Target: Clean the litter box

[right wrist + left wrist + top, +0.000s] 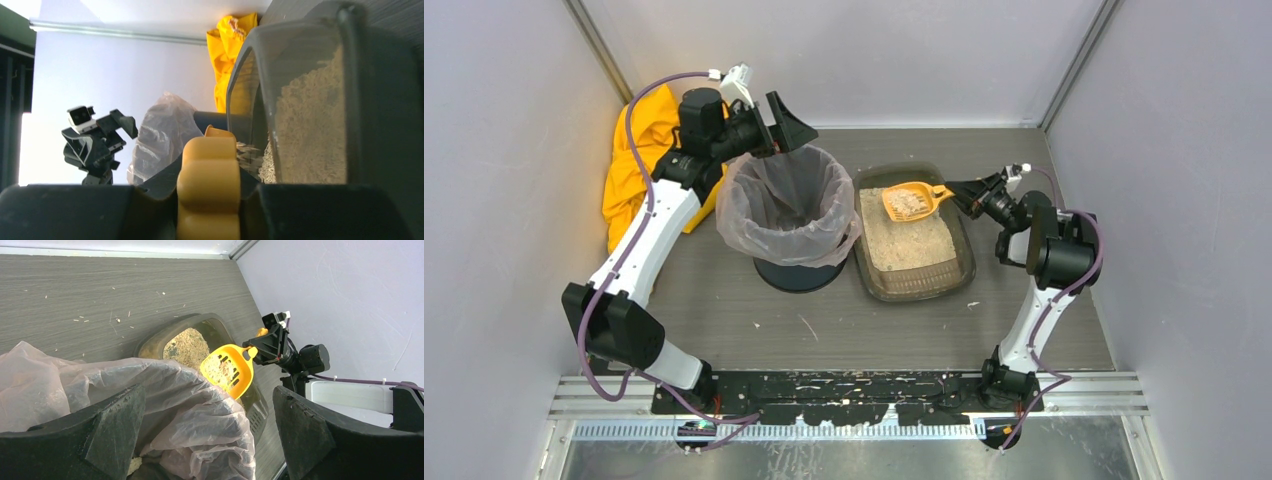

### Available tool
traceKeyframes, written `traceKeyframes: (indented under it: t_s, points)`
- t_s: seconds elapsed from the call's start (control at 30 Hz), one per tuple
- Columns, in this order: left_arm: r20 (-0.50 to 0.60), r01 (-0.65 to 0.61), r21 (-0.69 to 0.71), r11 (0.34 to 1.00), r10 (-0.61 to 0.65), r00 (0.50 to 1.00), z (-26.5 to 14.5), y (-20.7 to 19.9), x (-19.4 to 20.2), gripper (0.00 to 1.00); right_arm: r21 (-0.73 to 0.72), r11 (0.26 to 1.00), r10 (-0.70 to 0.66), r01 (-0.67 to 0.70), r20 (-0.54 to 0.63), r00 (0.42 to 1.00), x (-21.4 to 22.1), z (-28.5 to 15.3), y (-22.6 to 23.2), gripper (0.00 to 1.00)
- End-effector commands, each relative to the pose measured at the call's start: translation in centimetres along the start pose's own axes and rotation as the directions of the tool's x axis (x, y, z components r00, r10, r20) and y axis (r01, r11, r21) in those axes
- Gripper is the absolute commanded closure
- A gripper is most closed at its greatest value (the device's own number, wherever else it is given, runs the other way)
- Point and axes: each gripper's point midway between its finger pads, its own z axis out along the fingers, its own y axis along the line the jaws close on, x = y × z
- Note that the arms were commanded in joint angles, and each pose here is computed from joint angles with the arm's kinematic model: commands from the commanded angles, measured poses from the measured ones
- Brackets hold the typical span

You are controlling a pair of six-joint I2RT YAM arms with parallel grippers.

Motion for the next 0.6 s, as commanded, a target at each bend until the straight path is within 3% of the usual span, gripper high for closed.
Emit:
traceKeyframes:
  t_s: [0.0,0.07,0.2,0.4,0.57]
  points:
    - [0.065,-0.047,0.067,0.997,0.042,0.997,-0.2,-2.3,-2.3,0.03,-0.065,0.995,-0.074,0.071,-0.030,0.997,0.5,1.3,1.8,0.99]
    - [0.067,-0.037,0.073,0.997,0.032,0.997,-0.1,-2.3,-2.4,0.03,-0.065,0.995,-0.079,0.078,-0.026,0.996,0.7,1.4,1.9,0.99]
    - [0.066,-0.053,0.064,0.997,0.049,0.997,-0.2,-2.5,-2.6,0.03,-0.029,0.997,-0.068,0.071,0.098,0.993,-2.9,-1.8,1.1,0.99]
    - [0.062,-0.045,0.070,0.997,0.041,0.997,0.1,-2.4,-2.4,0.03,-0.049,0.997,-0.063,0.063,-0.008,0.998,0.1,1.0,1.0,0.99]
    - [0.066,-0.060,0.069,0.996,0.056,0.996,0.0,-2.6,-2.7,0.03,-0.022,0.998,-0.056,0.059,0.097,0.994,-3.2,-2.0,0.5,0.99]
